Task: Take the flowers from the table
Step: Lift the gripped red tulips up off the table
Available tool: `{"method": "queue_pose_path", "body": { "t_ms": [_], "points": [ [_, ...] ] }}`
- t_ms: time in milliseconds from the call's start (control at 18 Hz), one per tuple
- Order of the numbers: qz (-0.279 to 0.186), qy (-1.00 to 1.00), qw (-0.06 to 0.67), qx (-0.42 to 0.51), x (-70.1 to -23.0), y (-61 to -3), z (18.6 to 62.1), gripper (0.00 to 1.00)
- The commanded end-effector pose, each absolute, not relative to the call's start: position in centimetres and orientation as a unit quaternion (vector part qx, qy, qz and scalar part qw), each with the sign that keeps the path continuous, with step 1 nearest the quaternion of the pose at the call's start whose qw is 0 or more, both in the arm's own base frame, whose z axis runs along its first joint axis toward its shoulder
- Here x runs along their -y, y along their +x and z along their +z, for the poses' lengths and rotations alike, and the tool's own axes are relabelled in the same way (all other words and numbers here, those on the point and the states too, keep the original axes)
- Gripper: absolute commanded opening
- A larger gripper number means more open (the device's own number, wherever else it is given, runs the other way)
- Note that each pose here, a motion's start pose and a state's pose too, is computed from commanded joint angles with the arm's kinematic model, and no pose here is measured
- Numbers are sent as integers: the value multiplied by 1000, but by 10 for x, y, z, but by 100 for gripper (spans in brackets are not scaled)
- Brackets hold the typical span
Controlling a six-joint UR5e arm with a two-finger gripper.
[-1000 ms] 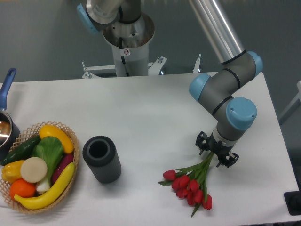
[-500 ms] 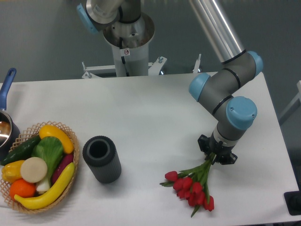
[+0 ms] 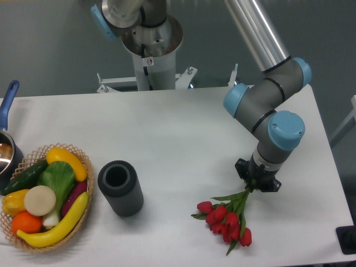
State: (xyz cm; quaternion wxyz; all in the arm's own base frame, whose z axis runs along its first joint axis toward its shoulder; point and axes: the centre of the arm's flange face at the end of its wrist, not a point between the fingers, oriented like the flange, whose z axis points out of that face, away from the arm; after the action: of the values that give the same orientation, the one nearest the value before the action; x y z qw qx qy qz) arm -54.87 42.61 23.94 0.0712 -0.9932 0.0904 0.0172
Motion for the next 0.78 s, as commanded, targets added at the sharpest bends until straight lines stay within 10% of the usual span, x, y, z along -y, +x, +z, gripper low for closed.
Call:
{"method": "queue_pose_path", "body": {
  "t_ms": [778],
  "points": [
    [9, -921, 390, -22, -383, -554, 403, 10]
  ]
}}
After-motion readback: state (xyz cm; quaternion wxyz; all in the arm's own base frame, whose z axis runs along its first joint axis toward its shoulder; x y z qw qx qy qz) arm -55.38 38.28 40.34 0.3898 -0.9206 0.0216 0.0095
